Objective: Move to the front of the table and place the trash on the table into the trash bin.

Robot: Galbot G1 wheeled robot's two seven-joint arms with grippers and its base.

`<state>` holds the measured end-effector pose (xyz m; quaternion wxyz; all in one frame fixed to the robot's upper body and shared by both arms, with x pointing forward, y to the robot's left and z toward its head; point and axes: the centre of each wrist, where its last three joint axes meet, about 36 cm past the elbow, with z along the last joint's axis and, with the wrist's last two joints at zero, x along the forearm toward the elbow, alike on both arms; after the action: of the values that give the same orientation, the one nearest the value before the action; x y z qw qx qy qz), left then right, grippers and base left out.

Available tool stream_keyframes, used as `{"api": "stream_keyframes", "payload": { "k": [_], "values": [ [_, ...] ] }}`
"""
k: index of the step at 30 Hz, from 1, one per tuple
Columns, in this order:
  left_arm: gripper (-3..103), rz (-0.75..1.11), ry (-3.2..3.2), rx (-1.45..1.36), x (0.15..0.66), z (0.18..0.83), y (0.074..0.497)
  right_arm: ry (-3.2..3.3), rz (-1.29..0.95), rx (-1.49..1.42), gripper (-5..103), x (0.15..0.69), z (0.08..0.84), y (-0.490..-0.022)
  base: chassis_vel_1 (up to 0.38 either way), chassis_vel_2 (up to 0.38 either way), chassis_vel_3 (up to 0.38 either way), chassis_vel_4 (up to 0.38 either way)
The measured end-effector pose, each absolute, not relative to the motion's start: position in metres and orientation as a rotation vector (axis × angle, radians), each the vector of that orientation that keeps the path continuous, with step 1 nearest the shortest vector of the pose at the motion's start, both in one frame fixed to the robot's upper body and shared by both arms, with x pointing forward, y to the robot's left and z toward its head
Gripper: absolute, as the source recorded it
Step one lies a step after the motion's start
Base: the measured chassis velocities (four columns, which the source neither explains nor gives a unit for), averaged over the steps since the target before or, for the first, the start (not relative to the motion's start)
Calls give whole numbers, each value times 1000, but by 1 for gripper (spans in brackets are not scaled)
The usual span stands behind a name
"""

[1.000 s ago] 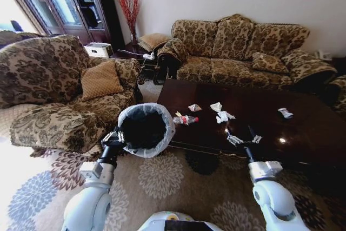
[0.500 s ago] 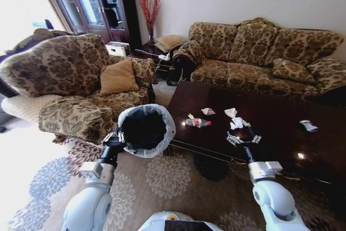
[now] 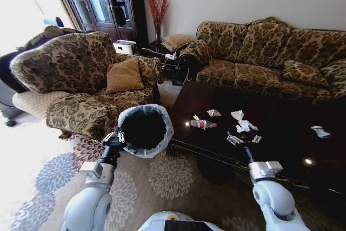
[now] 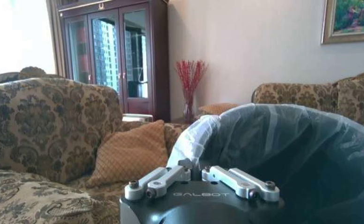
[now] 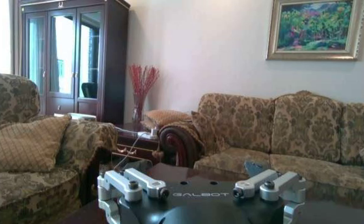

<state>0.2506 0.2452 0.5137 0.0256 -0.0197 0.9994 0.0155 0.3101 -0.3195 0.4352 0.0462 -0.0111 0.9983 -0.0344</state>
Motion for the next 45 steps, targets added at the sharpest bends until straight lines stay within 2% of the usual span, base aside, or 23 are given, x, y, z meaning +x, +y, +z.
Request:
{"api": "stream_keyframes", "payload": {
  "k": [31, 35, 45],
  "values": [
    [3, 48, 3090, -61, 251, 514, 245, 3047, -105, -33, 100, 310, 435, -320, 0, 0, 0, 0],
    [3, 46, 3062, -18, 263, 501, 247, 3050, -105, -33, 100, 311, 437, -319, 0, 0, 0, 0],
    [3, 5, 3028, 32, 271, 499, 248, 3121, -120, -100, 100, 326, 485, -286, 0, 0, 0, 0]
  ]
}}
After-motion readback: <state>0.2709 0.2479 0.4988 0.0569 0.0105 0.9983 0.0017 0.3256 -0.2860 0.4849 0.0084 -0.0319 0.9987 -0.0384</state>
